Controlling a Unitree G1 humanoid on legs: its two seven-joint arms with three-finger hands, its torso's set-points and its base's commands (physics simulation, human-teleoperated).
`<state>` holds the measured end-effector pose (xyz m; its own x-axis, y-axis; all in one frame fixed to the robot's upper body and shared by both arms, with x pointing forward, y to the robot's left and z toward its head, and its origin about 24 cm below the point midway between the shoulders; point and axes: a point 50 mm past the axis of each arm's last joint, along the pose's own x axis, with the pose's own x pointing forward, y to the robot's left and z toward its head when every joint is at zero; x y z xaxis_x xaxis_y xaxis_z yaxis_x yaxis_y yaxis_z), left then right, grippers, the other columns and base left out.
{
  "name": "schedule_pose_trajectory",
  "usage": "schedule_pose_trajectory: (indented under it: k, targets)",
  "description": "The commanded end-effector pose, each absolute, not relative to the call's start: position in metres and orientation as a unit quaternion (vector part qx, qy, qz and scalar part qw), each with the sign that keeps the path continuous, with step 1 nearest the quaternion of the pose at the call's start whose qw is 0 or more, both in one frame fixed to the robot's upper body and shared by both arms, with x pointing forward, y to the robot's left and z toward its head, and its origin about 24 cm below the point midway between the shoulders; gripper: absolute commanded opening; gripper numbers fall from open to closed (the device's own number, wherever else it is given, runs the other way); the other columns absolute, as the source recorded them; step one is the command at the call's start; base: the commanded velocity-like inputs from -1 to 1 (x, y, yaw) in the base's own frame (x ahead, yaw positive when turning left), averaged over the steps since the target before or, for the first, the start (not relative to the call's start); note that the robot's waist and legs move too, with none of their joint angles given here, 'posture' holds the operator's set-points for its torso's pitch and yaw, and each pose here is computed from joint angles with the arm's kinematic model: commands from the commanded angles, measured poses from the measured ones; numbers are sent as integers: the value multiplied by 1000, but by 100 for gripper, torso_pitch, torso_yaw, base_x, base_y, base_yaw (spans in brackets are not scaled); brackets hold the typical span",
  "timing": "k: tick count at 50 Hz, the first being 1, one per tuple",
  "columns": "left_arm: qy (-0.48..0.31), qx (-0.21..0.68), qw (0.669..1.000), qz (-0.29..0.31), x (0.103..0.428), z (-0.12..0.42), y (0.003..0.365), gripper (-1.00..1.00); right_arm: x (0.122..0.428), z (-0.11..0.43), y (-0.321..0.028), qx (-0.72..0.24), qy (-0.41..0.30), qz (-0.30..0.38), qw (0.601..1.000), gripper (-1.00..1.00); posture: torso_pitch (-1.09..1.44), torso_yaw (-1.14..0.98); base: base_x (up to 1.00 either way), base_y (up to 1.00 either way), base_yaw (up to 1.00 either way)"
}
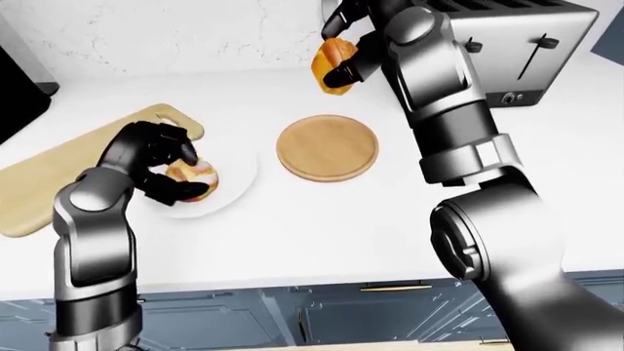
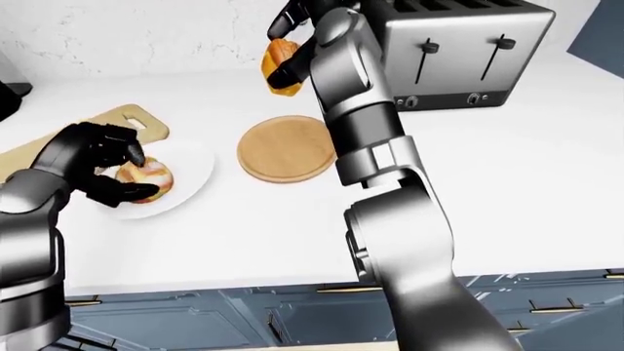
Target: Place all breads on the cutting board.
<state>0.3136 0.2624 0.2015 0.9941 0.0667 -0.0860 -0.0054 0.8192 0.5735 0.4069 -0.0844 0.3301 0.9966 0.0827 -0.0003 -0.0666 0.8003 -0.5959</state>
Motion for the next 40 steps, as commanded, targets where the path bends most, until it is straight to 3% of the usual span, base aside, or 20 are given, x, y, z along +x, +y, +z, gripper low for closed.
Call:
schedule_pose_trajectory:
  k: [1,11,17,27,40]
  targets:
    - [7,311,950,36,312,225,263,-100,396,364,-81,-312,-84,26,946,-100,0,0,0,0,0]
    - [-11,302,952,37,315,256,261,-100,396,367,-79,-305,-86,29,948,-100,0,0,0,0,0]
    - [-24,286,957,42,321,288,260,-100,394,367,-80,-227,-67,32,971,-100,0,0,0,0,0]
    - [-46,155,986,49,347,347,242,-100,383,372,-85,-140,-54,50,987,-100,0,0,0,0,0]
    - [-39,91,993,63,365,377,224,-100,372,394,-99,-132,-57,27,989,-100,0,0,0,0,0]
